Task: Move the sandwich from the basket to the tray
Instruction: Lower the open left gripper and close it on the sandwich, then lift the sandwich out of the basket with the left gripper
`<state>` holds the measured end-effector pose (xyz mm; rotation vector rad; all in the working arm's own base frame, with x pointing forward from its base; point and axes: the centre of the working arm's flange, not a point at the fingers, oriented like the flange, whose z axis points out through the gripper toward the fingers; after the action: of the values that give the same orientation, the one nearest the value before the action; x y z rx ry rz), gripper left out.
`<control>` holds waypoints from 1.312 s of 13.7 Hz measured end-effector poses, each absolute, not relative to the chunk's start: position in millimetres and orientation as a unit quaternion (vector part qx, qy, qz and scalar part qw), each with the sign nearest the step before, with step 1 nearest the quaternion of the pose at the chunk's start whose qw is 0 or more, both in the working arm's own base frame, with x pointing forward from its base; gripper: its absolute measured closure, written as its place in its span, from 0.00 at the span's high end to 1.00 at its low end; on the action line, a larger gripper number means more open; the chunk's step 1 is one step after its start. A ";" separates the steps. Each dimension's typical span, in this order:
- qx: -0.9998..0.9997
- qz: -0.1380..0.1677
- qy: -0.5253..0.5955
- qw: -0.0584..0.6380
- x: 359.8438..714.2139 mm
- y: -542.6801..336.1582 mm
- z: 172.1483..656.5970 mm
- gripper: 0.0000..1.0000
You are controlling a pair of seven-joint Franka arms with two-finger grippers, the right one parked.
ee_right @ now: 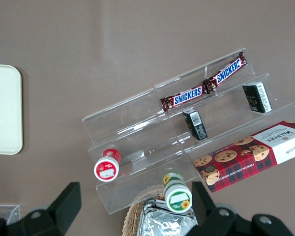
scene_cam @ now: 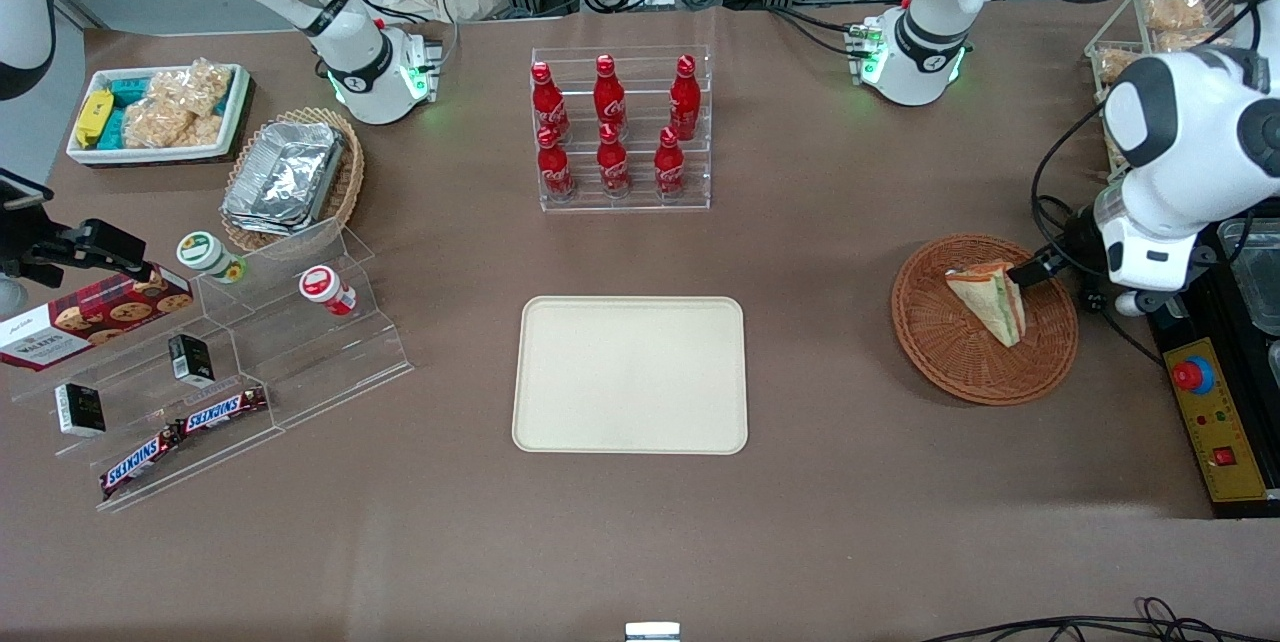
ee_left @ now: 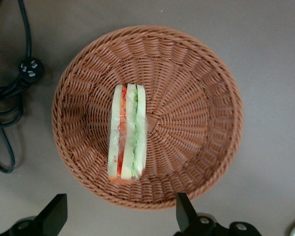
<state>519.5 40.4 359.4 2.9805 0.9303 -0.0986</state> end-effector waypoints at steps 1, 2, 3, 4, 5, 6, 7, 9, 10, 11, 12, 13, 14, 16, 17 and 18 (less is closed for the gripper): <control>0.954 -0.030 0.299 0.010 520.1 41.9 345.0 1.00; 0.953 -0.027 0.300 0.011 518.3 42.2 328.9 1.00; 0.953 -0.024 0.303 0.012 513.6 42.3 311.2 1.00; 0.952 -0.022 0.305 0.013 507.0 42.6 294.0 1.00; 0.951 -0.023 0.307 0.013 499.5 43.2 277.7 1.00; 0.951 -0.023 0.309 0.013 493.4 43.8 264.7 1.00; 0.950 -0.021 0.311 0.013 489.7 44.2 254.6 1.00; 0.949 -0.018 0.315 0.015 487.7 44.2 241.7 0.99; 0.948 -0.017 0.316 0.015 488.1 44.2 237.8 0.93; 0.948 -0.018 0.317 0.015 488.0 44.1 234.7 0.93; 0.948 -0.020 0.317 0.015 487.7 44.0 232.3 0.87; 0.948 -0.021 0.316 0.015 487.6 43.7 230.3 0.72; 0.949 -0.020 0.314 0.015 487.8 43.3 228.9 0.61; 0.952 -0.010 0.306 0.017 491.8 42.7 236.0 0.43; 0.953 -0.002 0.302 0.018 495.5 42.2 248.2 0.37; 0.955 0.001 0.297 0.017 498.4 40.8 268.1 0.36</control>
<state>498.4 40.8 268.1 2.9673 0.9233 0.0022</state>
